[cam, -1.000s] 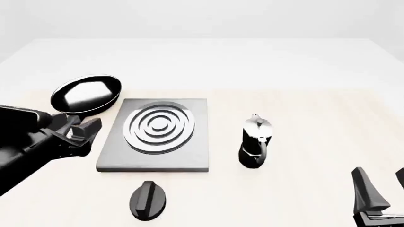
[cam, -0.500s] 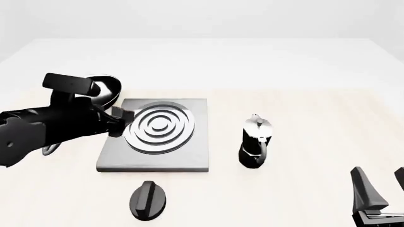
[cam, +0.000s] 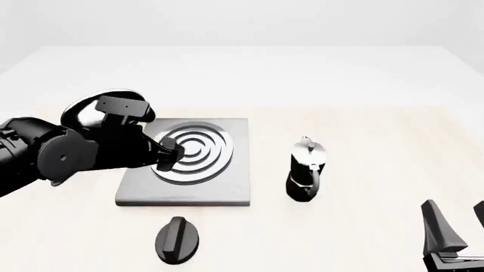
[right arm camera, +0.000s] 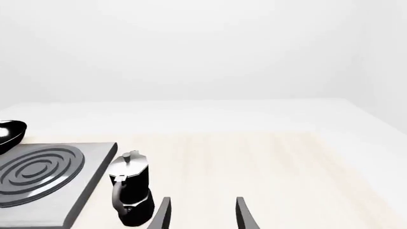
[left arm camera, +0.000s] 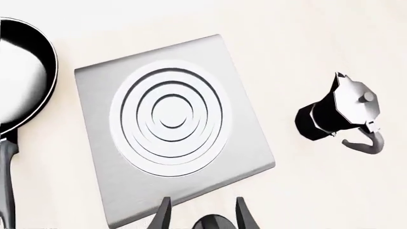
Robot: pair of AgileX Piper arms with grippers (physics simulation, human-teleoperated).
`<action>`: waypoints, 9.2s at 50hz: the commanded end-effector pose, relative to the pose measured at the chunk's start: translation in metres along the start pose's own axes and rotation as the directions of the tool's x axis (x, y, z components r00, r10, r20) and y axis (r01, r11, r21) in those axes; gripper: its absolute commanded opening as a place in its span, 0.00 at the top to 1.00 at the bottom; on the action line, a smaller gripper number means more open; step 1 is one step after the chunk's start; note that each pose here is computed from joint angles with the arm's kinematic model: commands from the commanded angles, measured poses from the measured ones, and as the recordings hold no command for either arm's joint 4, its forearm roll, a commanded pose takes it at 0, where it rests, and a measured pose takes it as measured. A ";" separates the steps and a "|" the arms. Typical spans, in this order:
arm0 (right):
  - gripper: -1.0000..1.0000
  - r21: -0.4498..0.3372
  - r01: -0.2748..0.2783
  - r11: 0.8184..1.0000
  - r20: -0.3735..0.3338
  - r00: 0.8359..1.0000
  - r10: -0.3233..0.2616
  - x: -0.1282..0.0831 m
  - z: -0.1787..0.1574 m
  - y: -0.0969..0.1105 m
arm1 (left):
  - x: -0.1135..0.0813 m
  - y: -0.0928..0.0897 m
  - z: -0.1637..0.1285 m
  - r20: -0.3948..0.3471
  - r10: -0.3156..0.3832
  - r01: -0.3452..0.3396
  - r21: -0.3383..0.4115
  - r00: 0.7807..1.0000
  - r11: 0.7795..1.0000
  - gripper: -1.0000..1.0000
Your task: Turn on the stove and put the moka pot on it.
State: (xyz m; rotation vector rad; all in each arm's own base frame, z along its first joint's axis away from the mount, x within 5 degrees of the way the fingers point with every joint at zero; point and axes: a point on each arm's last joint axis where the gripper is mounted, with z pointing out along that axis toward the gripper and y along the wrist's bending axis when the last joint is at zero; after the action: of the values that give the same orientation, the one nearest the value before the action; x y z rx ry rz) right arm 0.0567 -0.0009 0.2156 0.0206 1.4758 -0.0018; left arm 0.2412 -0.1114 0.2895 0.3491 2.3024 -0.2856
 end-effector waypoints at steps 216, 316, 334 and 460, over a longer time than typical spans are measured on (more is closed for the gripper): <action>0.00 -0.150 -0.098 0.984 -0.310 0.950 0.048 -0.073 0.035 0.016 | 0.126 0.052 -0.096 0.620 0.103 0.066 -0.243 0.778 0.968 0.00; 0.00 -0.308 -0.154 0.939 -0.529 0.848 -0.034 -0.026 0.126 0.076 | 0.190 0.047 -0.114 0.773 0.221 0.100 -0.344 0.595 0.934 0.00; 0.00 -0.325 -0.186 0.927 -0.543 0.839 -0.022 -0.013 0.134 0.088 | 0.190 0.047 -0.114 0.770 0.222 0.100 -0.346 0.598 0.933 0.00; 1.00 -0.258 -0.194 0.947 -0.593 0.806 0.004 0.022 0.129 0.076 | 0.189 0.046 -0.114 0.771 0.232 0.077 -0.342 0.594 0.937 0.00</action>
State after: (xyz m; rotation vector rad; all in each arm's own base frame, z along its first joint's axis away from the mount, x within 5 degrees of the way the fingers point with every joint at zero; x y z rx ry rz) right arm 0.2006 0.0853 0.1879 -0.1951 2.0999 0.3765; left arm 0.0547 -0.0024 0.2230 0.0866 1.3731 0.0324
